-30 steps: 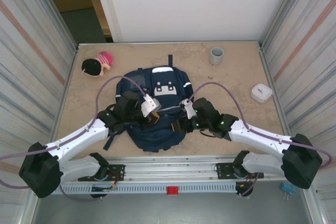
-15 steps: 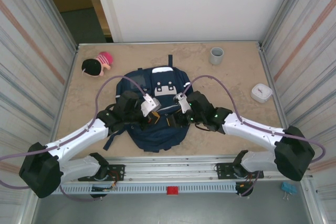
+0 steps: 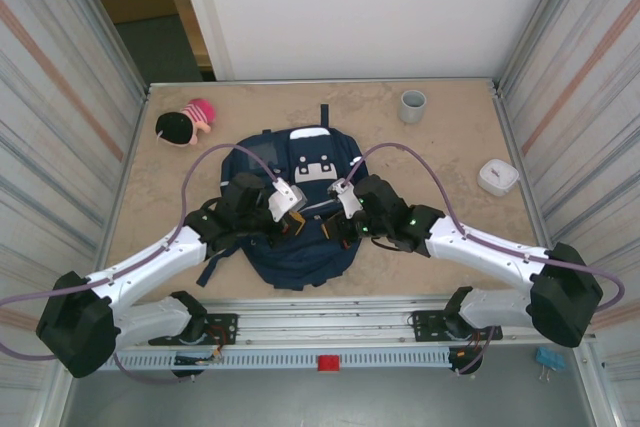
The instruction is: Pack books, pencil case, and school supplies into a backpack
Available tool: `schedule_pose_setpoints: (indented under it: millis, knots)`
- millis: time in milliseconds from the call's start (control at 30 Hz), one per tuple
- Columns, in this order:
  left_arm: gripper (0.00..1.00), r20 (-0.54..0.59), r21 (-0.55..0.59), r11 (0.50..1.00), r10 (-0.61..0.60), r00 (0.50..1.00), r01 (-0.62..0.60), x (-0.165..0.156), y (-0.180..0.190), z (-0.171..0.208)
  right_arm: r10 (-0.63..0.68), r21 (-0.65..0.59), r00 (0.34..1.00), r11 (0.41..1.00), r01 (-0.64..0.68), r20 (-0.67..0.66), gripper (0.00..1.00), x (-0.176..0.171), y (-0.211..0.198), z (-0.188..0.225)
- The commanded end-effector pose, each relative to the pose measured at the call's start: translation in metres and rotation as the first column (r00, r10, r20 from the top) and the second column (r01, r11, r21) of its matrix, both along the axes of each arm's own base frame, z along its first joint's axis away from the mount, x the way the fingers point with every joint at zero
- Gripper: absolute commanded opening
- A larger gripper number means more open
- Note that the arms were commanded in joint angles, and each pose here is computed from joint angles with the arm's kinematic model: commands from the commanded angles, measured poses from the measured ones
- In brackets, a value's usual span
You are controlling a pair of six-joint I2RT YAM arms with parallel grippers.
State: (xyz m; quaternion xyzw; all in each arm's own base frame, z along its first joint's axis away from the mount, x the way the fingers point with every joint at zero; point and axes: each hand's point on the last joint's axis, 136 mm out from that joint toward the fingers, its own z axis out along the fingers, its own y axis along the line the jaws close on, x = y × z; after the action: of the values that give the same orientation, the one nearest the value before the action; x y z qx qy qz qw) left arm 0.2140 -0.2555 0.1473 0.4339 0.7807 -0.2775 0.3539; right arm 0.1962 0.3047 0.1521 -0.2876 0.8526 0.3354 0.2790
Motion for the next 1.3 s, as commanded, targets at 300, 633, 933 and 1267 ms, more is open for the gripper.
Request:
schedule_pose_setpoints:
  millis: [300, 633, 933, 1267]
  knots:
    - [0.00, 0.048, -0.095, 0.995, -0.035, 0.998, 0.040, -0.001, -0.011, 0.029, 0.009, 0.007, 0.999, 1.000, -0.010, 0.039, 0.32, 0.009, 0.020, 0.012]
    - [0.00, 0.083, -0.044, 0.999, 0.033, 0.996, -0.029, 0.006, 0.002, 0.025, -0.099, -0.041, 0.995, 0.994, 0.100, 0.031, 0.00, 0.024, -0.002, 0.007]
    - [0.00, 0.109, -0.007, 0.997, 0.082, 0.991, -0.081, 0.008, 0.021, 0.020, -0.215, -0.038, 0.976, 0.976, 0.214, -0.025, 0.00, 0.025, -0.062, -0.011]
    - [0.57, 0.138, 0.020, 0.992, -0.123, 0.983, 0.122, -0.022, -0.012, 0.028, -0.002, 0.128, 1.000, 0.992, 0.004, -0.010, 0.00, -0.001, -0.024, 0.023]
